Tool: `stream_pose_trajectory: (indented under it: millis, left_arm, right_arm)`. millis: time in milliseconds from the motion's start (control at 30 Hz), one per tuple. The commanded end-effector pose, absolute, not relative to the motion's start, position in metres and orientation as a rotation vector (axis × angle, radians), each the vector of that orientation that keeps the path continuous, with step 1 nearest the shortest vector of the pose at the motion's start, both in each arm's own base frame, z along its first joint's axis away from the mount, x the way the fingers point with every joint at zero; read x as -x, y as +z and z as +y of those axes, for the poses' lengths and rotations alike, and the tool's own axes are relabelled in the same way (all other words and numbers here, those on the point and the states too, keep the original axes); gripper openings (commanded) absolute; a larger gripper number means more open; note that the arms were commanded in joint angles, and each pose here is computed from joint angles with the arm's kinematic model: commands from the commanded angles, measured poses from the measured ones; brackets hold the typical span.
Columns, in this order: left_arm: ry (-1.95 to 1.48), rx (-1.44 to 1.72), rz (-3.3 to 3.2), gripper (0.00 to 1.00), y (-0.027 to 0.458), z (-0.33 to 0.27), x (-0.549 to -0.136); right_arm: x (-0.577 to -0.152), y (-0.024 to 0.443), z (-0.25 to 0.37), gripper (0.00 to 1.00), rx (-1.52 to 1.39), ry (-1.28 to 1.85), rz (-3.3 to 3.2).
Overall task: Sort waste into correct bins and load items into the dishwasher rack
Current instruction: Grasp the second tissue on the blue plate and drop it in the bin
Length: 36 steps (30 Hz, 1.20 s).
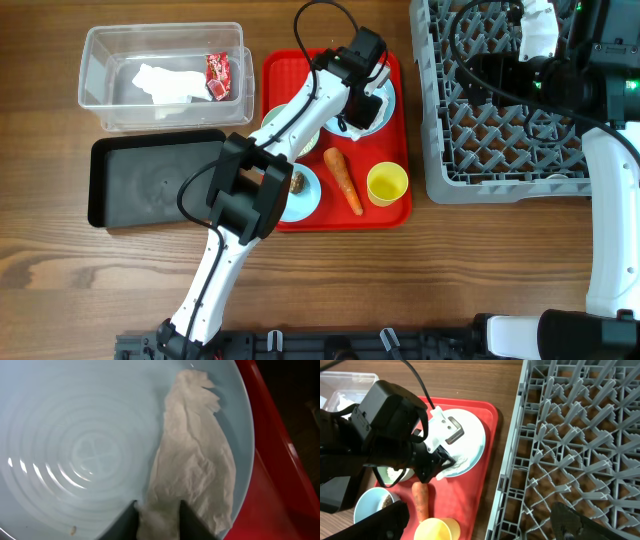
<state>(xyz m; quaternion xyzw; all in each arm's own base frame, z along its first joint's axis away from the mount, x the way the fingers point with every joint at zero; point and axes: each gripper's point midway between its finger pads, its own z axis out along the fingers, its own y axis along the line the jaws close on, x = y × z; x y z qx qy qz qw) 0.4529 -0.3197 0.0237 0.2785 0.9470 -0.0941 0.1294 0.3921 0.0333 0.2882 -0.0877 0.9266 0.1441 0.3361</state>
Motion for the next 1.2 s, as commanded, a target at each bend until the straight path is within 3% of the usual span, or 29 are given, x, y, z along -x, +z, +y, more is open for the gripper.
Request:
stream_pose_trajectory:
  millis: [0, 167, 567, 833, 1167]
  left_arm:
    - [-0.269, -0.83, 2.761, 0.07, 0.017, -0.322, -0.45]
    - [-0.275, -0.813, 2.749, 0.04, 0.026, -0.322, -0.451]
    - [-0.268, -0.605, 2.54, 0.04, 0.158, -0.294, -0.476]
    - [0.048, -0.21, 2.482, 0.04, 0.203, -0.191, -0.513]
    - [0.24, 0.355, 2.518, 0.04, 0.191, -0.043, -0.529]
  right_arm:
    - [-0.395, 0.285, 0.03, 0.94, 0.215, 0.361, 2.431]
    - [-0.395, 0.284, 0.03, 0.94, 0.214, 0.362, 2.433]
    - [-0.395, 0.284, 0.03, 0.94, 0.214, 0.362, 2.433]
    - [-0.396, 0.285, 0.03, 0.94, 0.216, 0.36, 2.426]
    - [-0.396, 0.286, 0.03, 0.94, 0.216, 0.36, 2.424]
